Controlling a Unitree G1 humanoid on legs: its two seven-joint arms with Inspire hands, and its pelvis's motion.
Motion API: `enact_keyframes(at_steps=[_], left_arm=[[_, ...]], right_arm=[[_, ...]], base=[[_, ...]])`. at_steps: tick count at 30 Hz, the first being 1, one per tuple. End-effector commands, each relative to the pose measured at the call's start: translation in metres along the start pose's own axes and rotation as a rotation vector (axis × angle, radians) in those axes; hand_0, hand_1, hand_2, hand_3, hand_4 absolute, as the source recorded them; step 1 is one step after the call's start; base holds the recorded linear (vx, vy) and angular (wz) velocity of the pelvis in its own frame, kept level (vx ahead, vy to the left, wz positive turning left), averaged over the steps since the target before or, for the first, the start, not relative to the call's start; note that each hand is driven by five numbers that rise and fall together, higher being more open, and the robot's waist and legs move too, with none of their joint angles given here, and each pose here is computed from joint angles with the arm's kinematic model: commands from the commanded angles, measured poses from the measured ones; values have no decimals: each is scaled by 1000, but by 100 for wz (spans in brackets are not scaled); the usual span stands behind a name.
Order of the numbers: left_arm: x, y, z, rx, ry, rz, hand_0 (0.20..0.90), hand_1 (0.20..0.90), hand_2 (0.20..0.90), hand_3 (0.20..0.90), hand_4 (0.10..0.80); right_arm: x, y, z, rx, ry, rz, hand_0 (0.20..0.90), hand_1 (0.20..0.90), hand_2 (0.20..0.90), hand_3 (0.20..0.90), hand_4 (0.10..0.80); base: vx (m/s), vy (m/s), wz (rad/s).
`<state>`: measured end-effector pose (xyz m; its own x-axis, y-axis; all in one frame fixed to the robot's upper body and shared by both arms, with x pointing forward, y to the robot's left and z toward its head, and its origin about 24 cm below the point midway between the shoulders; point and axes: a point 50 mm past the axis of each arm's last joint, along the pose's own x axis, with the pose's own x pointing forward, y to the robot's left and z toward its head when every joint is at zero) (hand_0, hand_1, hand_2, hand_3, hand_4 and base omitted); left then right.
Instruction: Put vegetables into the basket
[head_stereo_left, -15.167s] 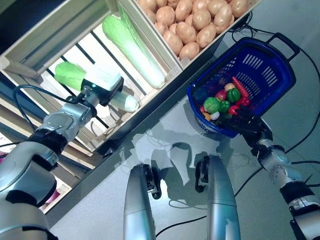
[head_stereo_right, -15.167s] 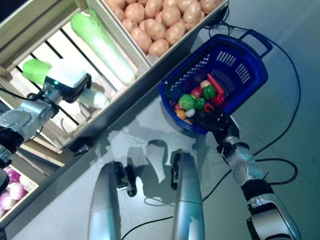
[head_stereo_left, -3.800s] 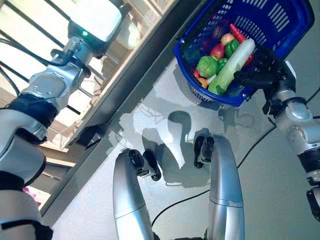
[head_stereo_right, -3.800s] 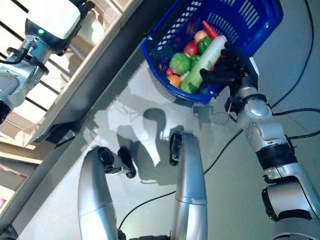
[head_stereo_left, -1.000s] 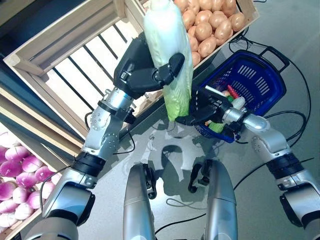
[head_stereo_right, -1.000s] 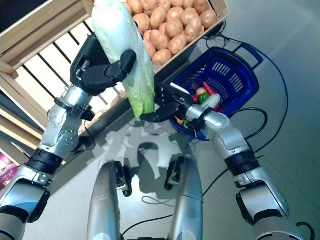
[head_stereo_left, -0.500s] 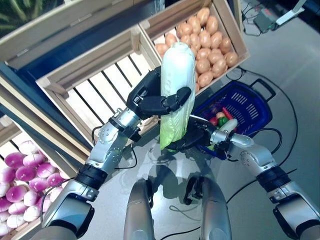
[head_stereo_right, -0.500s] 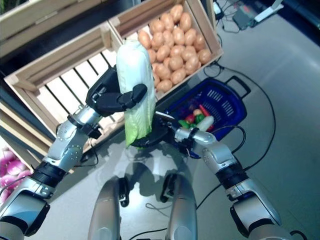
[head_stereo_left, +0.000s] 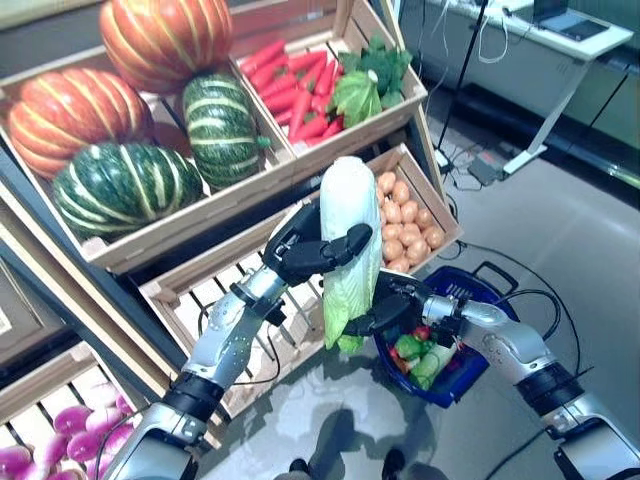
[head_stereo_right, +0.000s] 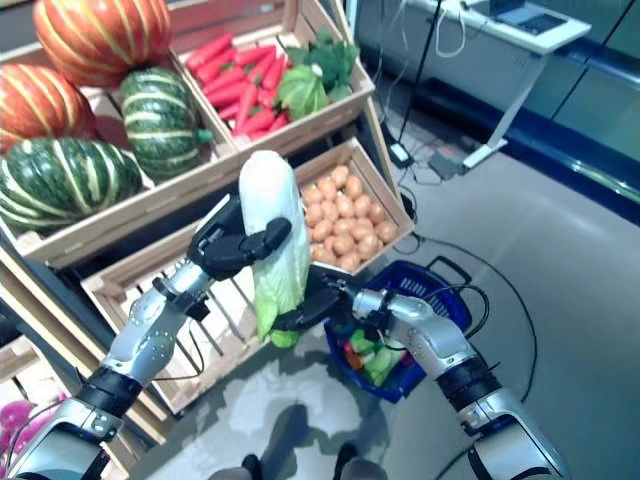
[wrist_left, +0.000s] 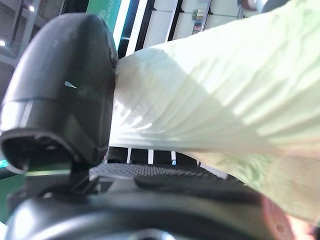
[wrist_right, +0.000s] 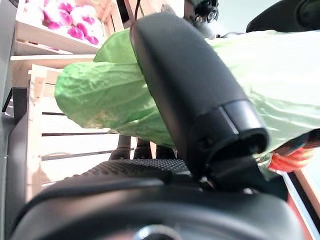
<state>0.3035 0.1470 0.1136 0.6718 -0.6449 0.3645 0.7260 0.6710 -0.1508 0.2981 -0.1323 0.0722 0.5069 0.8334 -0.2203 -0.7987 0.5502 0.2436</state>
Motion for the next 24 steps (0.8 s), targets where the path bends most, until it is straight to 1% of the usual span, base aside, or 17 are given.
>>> enact_keyframes(at_steps=[1,5,8,9,10,11,17,24], left_arm=[[-15,4,-8,-47,38,-37,300,300,300,300,400],[-29,6,-22,-119,66,-32,300,300,300,300,400],[-33,0,-37,-179,87,-55,300,300,300,300,400],[-34,-1,-38,-192,85,-60,300,300,300,300,400],[-33,-3,-39,-204,82,-63,300,300,300,300,400],[-33,-4,-40,-214,77,-64,300,300,300,300,400],[-22,-23,-48,-289,44,-114,300,300,300,300,400],[-17,-39,-57,-364,57,-186,300,300,300,300,400]], right_arm=[[2,27,68,6,-384,300,900,900,900,900,800],[-2,32,73,60,-452,402,900,900,900,900,800],[3,38,79,100,-497,461,900,900,900,900,800],[4,39,79,115,-506,468,759,759,759,759,706],[5,40,79,124,-511,472,491,491,491,491,527],[6,40,79,132,-514,478,300,300,300,300,400],[16,47,77,192,-517,516,300,300,300,300,400],[22,50,80,237,-533,518,300,300,300,300,400]], base=[[0,0,0],[0,0,0],[0,0,0],[0,0,0],[14,11,4],[0,0,0],[11,-1,0],[36,-3,0]])
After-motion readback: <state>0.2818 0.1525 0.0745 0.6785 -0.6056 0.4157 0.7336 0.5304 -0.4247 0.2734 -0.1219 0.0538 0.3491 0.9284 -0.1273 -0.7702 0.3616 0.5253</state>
